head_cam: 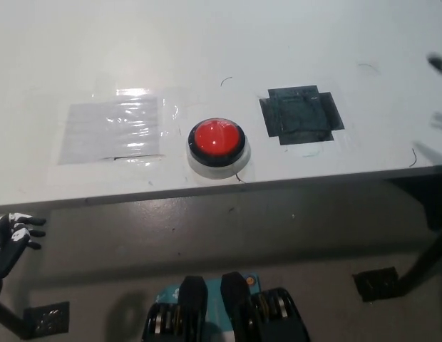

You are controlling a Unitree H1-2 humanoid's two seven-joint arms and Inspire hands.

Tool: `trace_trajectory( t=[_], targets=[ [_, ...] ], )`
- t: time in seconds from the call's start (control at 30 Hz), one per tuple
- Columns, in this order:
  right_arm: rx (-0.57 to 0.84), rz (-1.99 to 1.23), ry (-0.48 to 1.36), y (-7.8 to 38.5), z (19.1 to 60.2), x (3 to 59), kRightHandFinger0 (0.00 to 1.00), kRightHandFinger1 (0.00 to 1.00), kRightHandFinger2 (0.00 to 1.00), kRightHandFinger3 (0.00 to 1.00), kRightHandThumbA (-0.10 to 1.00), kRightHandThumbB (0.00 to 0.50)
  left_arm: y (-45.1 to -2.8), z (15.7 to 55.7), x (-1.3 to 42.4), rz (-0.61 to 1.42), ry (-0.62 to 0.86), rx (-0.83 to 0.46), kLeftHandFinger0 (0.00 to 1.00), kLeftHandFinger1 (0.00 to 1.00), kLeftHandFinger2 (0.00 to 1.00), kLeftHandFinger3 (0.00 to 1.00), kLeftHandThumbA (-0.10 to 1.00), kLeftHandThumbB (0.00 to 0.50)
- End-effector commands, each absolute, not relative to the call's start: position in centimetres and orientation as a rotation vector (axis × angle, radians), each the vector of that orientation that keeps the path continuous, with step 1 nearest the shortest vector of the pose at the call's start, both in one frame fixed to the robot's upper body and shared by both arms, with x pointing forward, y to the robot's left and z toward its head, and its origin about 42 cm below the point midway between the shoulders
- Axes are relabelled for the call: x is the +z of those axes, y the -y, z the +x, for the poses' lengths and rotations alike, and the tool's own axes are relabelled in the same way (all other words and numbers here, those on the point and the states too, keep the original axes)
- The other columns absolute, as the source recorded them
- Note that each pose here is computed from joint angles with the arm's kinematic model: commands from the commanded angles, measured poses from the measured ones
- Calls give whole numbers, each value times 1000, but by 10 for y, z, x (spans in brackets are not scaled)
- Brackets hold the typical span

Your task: The robot uses its right hand to make a fist and press the red button kept in the middle of the desk

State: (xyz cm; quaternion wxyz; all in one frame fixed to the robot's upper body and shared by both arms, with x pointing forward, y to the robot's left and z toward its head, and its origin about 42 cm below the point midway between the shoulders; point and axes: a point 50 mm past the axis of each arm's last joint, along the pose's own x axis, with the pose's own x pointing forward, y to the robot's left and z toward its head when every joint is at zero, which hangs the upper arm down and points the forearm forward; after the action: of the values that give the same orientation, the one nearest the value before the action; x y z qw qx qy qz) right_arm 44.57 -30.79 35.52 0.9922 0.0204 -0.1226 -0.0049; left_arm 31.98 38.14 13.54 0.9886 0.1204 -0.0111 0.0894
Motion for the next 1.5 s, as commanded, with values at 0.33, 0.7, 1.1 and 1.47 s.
trace_trajectory(
  t=[0.33,0.7,1.1,1.47],
  targets=[
    [167,-6,423,178,505,495,0,0,2,41,938,277,-388,324,149,264,95,159,490,516,585,623,492,0],
    [277,57,353,91,512,473,0,0,267,267,851,181,-385,330,153,257,98,150,442,477,544,604,521,5],
    [379,133,267,40,513,392,0,0,240,290,864,112,-381,339,163,263,120,136,478,510,574,618,532,21],
    [377,170,143,39,512,315,0,0,217,289,825,72,-379,342,164,260,116,137,528,555,619,635,566,35]
  ],
)
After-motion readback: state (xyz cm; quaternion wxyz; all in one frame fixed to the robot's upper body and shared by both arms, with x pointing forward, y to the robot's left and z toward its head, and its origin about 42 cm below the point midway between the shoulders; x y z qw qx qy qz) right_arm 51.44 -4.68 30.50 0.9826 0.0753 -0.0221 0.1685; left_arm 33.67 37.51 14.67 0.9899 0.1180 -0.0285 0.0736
